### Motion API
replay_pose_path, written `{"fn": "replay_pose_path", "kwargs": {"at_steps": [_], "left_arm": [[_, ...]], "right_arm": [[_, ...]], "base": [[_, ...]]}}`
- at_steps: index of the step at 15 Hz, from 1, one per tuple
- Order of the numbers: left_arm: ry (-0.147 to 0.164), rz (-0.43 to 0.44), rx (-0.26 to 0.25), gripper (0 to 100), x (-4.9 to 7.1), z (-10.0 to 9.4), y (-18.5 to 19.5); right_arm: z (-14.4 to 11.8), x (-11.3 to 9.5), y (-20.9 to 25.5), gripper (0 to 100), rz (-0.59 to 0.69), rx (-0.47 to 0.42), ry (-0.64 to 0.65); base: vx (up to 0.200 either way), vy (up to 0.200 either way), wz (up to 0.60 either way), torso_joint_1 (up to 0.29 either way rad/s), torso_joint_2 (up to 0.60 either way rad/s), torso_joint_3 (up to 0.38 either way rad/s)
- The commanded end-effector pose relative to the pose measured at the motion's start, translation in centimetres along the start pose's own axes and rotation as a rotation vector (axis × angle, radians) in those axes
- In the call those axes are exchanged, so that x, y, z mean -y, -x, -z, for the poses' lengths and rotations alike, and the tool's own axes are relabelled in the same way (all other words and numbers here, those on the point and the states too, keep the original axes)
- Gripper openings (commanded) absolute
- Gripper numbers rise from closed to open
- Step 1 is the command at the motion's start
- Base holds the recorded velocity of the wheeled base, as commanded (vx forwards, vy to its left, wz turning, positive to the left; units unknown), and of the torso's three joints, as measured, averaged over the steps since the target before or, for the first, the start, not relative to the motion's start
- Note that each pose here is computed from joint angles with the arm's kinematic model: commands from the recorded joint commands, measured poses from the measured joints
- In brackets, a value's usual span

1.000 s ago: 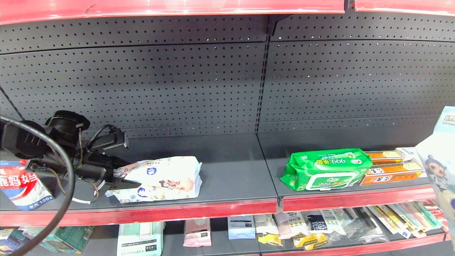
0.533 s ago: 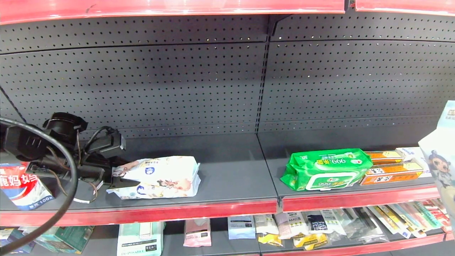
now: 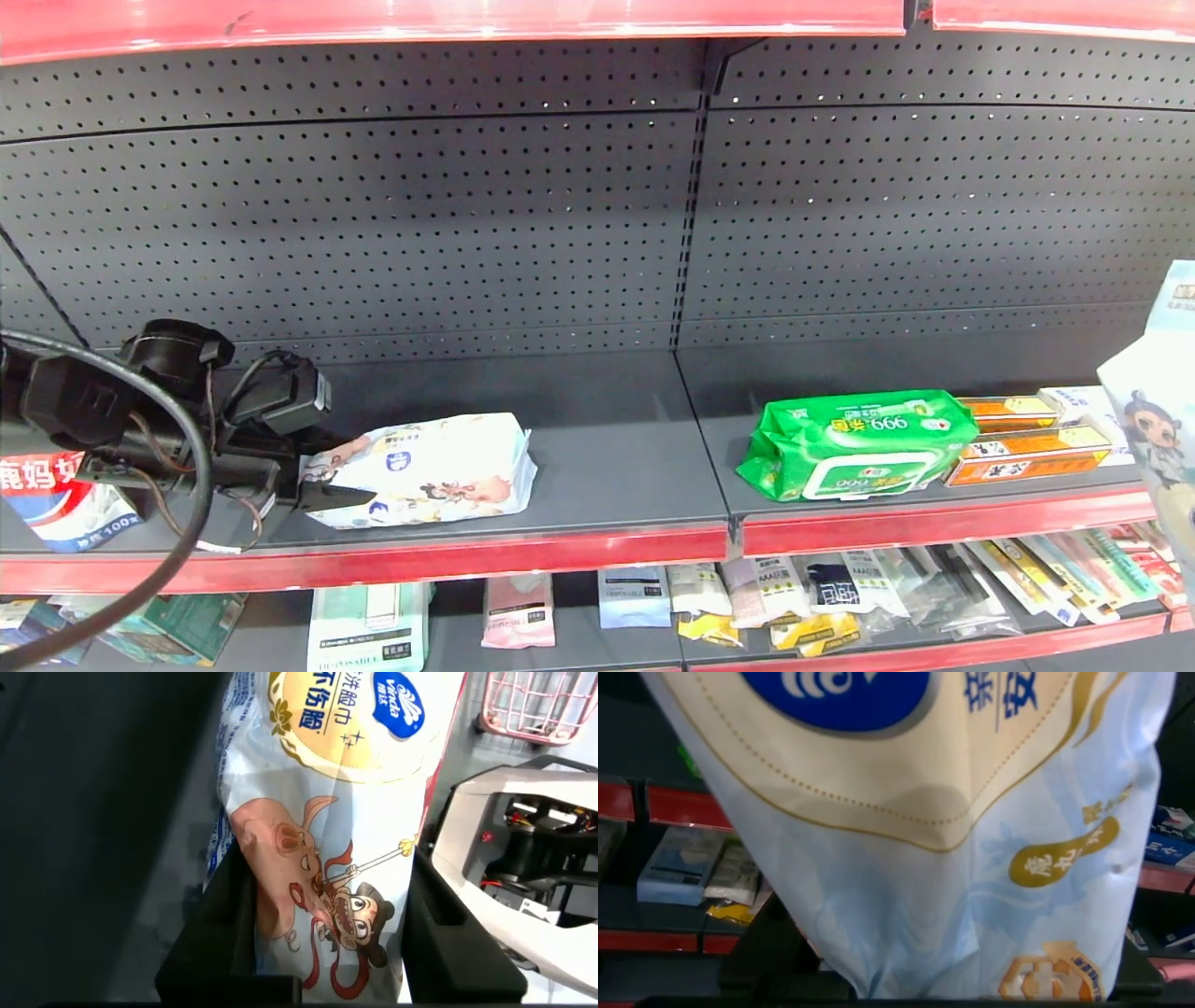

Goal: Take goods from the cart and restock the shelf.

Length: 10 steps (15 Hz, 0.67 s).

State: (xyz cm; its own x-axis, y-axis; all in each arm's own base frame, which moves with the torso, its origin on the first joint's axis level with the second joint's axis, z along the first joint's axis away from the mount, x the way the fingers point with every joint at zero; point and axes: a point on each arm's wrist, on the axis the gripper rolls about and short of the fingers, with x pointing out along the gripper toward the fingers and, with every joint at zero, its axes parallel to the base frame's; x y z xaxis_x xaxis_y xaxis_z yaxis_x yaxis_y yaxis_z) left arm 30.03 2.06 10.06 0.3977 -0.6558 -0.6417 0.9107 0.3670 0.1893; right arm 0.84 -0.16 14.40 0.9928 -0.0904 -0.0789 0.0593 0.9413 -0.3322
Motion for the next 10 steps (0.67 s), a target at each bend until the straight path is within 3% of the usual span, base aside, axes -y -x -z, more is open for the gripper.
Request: {"fn": "replay_pose_path", "kwargs": {"at_steps": [1, 10], "left_arm": [[-0.003, -0.006, 0.004, 0, 0.15, -0.23, 0.36], [0.015, 0.023, 0.009, 0, 0.87, -0.2, 0.61]], "right_arm": [[-0.01, 0.01, -0.04, 0, 0.001, -0.002, 0.0], [-0.06, 0.02, -0.12, 0, -0.001, -0.007, 0.001]], "base": [[0.0, 0.0, 0.0, 0.0, 0.0, 0.0], [0.0, 0.0, 0.0, 0.0, 0.0, 0.0]]}}
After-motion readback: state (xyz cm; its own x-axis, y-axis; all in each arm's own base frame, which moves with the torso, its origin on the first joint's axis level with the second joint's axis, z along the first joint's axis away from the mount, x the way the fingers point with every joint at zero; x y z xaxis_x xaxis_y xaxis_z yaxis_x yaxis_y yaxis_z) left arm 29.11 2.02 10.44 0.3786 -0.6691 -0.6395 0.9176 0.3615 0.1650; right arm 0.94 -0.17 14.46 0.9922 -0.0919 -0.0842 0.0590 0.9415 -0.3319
